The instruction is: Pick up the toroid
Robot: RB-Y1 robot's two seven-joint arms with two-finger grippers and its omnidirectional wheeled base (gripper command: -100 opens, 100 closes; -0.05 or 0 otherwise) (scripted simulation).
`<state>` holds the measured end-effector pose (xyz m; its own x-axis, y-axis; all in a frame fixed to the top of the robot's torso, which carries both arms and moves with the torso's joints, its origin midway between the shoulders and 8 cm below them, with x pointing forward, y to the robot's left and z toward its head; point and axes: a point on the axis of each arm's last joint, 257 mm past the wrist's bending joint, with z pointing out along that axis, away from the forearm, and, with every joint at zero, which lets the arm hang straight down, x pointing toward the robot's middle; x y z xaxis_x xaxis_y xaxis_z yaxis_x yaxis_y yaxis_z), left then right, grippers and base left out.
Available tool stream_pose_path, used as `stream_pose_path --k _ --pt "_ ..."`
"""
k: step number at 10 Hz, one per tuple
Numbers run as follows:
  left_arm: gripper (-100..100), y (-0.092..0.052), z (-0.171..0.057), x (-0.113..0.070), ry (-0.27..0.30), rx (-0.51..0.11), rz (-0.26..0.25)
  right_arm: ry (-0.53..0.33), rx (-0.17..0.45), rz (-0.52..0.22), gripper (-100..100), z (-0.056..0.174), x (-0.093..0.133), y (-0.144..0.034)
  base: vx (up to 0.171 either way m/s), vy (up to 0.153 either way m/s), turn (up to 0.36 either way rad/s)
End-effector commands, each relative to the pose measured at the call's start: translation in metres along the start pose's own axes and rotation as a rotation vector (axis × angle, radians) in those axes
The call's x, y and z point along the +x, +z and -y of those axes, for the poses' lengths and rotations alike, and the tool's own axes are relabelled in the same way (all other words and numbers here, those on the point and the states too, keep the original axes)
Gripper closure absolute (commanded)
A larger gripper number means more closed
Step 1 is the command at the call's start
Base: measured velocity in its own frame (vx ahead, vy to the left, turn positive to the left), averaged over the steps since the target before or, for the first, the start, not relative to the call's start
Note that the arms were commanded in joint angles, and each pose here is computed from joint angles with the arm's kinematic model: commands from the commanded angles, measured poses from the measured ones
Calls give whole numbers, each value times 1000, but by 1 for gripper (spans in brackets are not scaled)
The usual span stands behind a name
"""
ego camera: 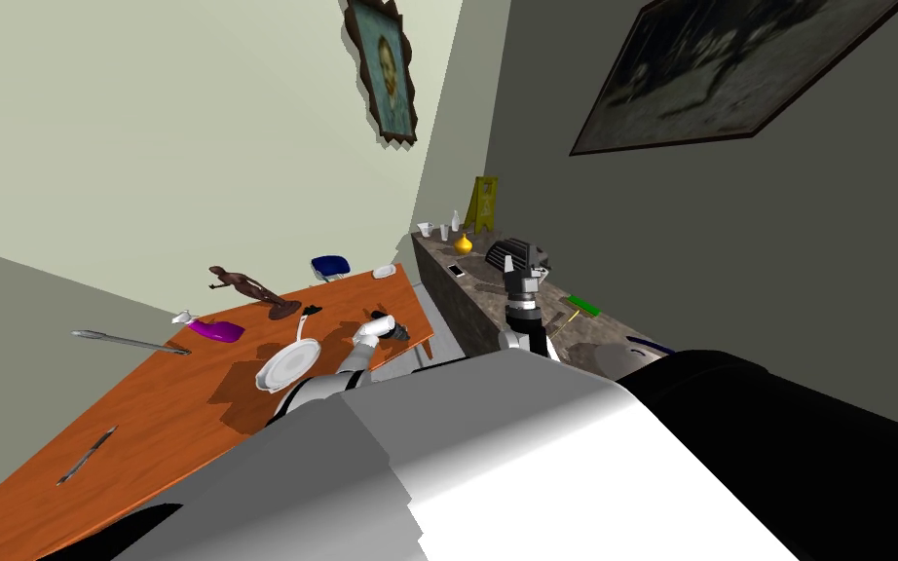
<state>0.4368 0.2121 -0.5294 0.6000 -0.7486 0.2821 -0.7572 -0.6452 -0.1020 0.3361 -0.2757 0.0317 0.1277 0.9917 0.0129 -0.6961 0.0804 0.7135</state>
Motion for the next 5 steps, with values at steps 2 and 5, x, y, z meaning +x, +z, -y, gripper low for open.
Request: stream_pose_path --k 2,5 --pt "100 0 0 0 1 2 -1 0 0 0 0 0 0 0 20 -5 1" --pt "100 1 -1 1 -1 -2 -2 0 0 0 0 0 0 0 0 0 0"
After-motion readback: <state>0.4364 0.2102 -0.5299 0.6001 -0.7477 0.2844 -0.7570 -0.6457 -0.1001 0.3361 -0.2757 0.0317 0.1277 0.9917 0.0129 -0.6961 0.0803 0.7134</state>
